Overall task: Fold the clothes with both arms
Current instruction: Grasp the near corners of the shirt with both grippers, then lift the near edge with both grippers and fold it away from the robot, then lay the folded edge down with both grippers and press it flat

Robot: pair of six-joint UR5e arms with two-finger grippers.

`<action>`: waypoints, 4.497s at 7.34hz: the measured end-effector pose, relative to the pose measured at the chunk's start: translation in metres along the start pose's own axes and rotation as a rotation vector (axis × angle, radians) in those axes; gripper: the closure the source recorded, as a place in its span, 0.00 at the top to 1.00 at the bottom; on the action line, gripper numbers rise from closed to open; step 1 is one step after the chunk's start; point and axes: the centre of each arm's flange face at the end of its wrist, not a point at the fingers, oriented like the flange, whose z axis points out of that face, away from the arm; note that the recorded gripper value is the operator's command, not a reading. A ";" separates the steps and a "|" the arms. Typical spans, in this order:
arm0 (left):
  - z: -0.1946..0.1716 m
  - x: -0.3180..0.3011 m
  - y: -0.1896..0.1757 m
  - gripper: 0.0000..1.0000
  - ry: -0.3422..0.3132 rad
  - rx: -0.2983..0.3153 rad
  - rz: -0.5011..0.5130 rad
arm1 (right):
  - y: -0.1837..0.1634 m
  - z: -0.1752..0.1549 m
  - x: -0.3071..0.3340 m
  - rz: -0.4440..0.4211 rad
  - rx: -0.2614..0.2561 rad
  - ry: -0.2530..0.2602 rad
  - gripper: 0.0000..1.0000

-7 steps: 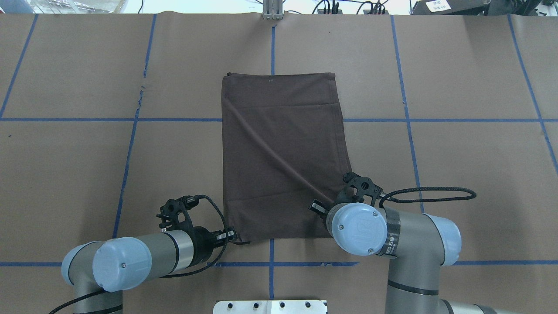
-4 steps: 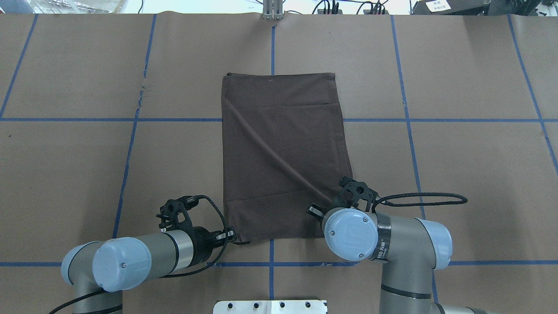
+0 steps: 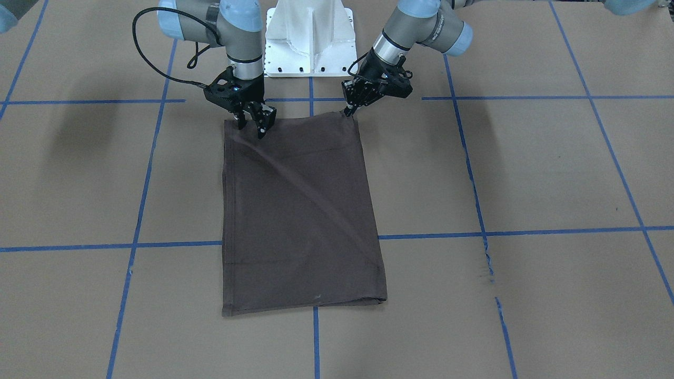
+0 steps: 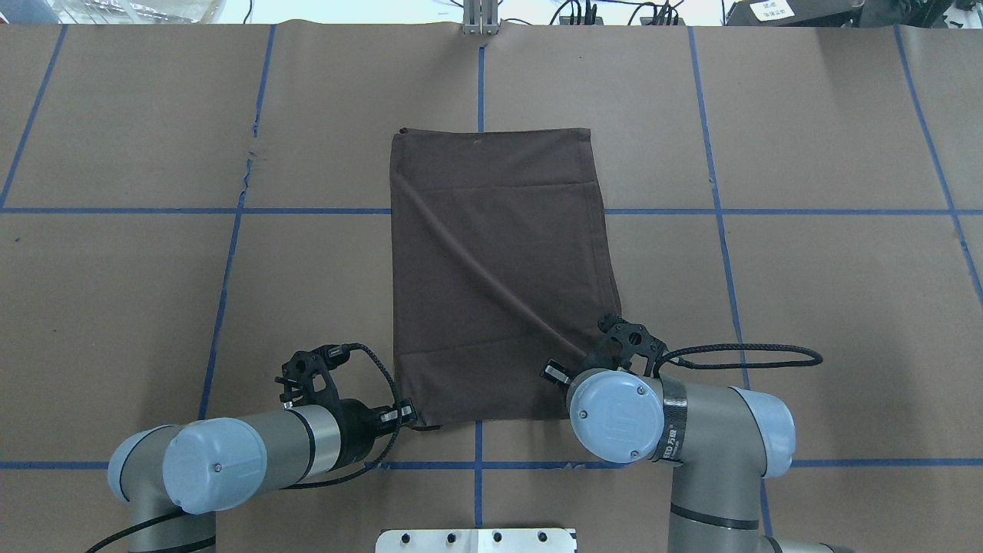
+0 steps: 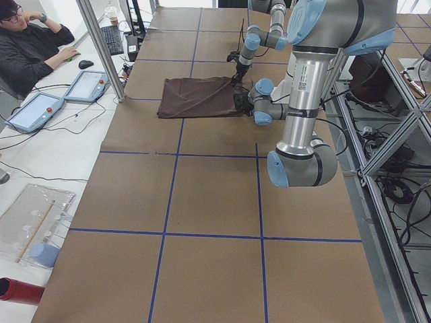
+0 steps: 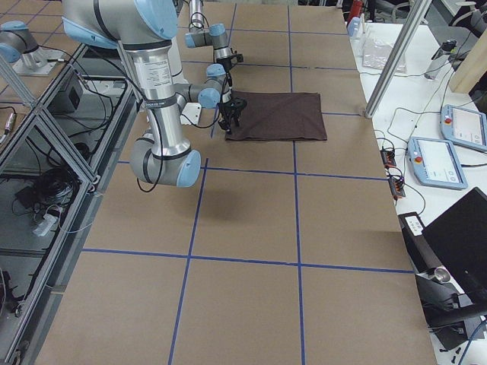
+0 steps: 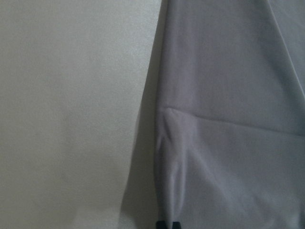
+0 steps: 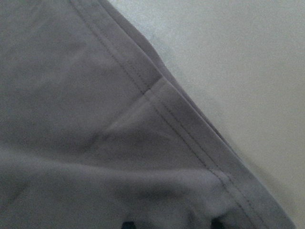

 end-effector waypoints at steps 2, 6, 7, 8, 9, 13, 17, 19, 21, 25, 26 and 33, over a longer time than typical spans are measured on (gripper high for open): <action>0.000 0.000 0.000 0.00 0.000 0.000 0.000 | 0.000 0.000 0.000 0.027 0.009 -0.005 0.00; -0.003 0.003 0.000 0.00 0.008 -0.002 0.000 | -0.002 -0.016 -0.012 0.055 0.007 -0.043 0.00; -0.009 0.006 -0.001 0.00 0.018 -0.005 0.000 | -0.003 -0.022 -0.017 0.061 0.002 -0.058 0.00; -0.017 0.011 -0.002 0.00 0.031 -0.008 0.001 | -0.004 -0.029 -0.019 0.066 -0.003 -0.071 0.00; -0.028 0.013 -0.004 0.00 0.043 -0.019 0.003 | -0.005 -0.039 -0.021 0.070 -0.011 -0.088 0.00; -0.144 0.037 -0.002 0.00 0.014 -0.092 0.009 | 0.001 -0.131 -0.011 0.117 -0.075 -0.153 0.00; -0.219 0.085 0.009 0.00 -0.037 -0.123 0.010 | 0.030 -0.216 0.017 0.133 -0.127 -0.106 0.00; -0.189 0.096 0.001 0.00 -0.091 -0.088 0.040 | 0.030 -0.190 0.004 0.121 -0.064 -0.094 0.00; -0.166 0.104 -0.037 0.00 -0.120 -0.011 0.101 | 0.009 -0.155 -0.022 0.127 -0.009 -0.118 0.00; -0.113 0.111 -0.115 0.00 -0.208 0.110 0.158 | -0.029 -0.105 -0.079 0.133 0.067 -0.147 0.00; -0.099 0.108 -0.129 0.00 -0.230 0.124 0.166 | -0.033 -0.096 -0.089 0.132 0.078 -0.145 0.00; -0.001 0.063 -0.163 0.00 -0.270 0.139 0.173 | -0.035 -0.044 -0.103 0.131 0.096 -0.129 0.00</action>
